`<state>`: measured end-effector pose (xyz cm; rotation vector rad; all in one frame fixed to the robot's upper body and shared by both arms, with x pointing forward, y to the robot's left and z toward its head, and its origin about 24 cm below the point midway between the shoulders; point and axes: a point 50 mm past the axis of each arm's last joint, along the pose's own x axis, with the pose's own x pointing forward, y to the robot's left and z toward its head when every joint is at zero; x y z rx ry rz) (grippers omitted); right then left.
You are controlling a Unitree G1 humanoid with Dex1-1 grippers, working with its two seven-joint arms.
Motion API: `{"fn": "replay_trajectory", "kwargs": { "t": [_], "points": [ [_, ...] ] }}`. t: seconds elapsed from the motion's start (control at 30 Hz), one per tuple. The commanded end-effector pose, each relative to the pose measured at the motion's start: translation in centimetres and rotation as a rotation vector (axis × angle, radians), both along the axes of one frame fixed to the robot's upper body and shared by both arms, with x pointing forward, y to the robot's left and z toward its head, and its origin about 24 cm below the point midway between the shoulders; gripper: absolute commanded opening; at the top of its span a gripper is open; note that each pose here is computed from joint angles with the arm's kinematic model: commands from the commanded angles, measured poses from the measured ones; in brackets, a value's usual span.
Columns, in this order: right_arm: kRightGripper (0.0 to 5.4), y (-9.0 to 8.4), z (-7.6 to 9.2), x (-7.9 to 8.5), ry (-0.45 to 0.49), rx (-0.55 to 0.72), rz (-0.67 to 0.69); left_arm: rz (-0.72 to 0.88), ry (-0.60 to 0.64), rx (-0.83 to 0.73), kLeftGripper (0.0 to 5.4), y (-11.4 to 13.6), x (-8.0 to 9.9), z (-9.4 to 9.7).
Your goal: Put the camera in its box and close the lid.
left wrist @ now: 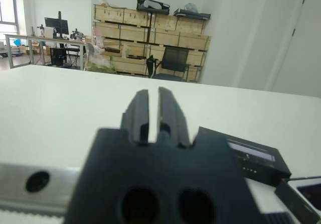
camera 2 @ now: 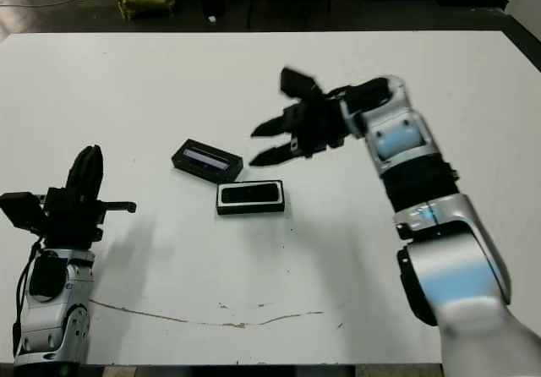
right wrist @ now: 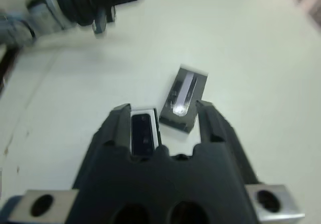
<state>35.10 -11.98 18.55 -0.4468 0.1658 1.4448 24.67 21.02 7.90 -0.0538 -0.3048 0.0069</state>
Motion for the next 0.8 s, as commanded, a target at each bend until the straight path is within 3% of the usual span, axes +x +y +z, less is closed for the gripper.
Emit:
{"fn": "replay_trajectory", "kwargs": {
  "t": [0.03, 0.13, 0.3, 0.5, 0.8],
  "points": [
    [2.9, -0.8, -0.7, -0.5, 0.013, 0.097, -0.066, -0.003, 0.031, 0.011, 0.0, 0.2, 0.0, -0.4],
    [2.51, -0.8, -1.4, -1.3, -0.051, 0.146, -0.216, 0.0, 0.03, 0.021, 0.0, 0.2, -0.1, -0.4],
    [1.38, -0.1, -2.7, -3.9, -0.313, 0.093, -0.52, 0.001, 0.032, 0.014, 0.0, 0.2, -0.1, -0.5],
    [0.02, 1.4, -4.7, -6.6, -0.464, 0.102, -0.608, -0.008, 0.031, 0.004, 0.0, 0.1, -0.1, -0.5],
    [0.01, 2.7, -7.4, -7.7, -0.516, 0.015, -0.609, -0.009, 0.032, 0.002, 0.0, 0.1, -0.1, -0.6]
  ]
}}
